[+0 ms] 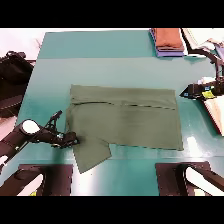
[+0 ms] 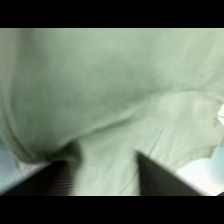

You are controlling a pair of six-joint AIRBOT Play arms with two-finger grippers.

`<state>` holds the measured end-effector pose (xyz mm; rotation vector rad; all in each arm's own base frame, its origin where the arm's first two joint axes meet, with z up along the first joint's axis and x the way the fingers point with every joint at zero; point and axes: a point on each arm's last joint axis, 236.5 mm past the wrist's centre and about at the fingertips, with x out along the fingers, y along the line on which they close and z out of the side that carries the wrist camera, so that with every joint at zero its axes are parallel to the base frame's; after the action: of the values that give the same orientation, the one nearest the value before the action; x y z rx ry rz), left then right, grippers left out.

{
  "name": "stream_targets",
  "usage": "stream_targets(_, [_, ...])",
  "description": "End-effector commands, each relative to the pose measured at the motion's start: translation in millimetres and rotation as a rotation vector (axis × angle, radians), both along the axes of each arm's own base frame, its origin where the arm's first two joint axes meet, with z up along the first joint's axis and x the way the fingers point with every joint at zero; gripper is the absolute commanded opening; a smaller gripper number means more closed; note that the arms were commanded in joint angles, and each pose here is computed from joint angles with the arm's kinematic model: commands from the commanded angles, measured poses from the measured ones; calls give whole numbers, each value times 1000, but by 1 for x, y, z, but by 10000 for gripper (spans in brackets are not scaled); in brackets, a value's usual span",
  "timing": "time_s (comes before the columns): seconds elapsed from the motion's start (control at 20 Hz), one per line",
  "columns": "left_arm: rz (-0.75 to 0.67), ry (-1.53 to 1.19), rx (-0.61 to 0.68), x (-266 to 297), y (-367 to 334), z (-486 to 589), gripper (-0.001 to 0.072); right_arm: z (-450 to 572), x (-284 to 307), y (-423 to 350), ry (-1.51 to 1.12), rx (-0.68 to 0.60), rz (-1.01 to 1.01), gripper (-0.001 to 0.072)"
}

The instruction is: Fold the shirts.

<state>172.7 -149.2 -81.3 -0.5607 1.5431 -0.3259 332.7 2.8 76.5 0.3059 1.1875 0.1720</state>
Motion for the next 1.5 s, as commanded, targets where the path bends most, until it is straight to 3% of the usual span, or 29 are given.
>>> stream_targets(0.0, [-18,-4,-34,-3,-12,4,64,-7,-16,-7,54,1,11,386])
stream_targets(0.05, [-24,-10,-33,-2,-12,6,22,-15,-25,-14,84,8,-8,386])
stream_targets(0.25, [-65,-58,-48,10,-17,25,22,-79,-108,-56,342,15,-142,388])
stream_targets(0.45, [-75,-127,-54,28,-20,43,22,-137,-180,-52,558,149,-281,450])
stream_targets(0.85, [-87,-139,-53,30,-20,45,22,-170,-192,-24,576,238,-328,447])
stream_targets(1.05, [-100,-130,-45,27,-18,44,21,-170,-187,-5,576,216,-221,426])
stream_targets(1.3, [-202,-68,14,4,-5,44,20,-159,-188,16,602,172,-51,17])
stream_targets(1.45, [-180,-138,8,2,-5,66,20,-130,-177,12,564,145,-3,17])
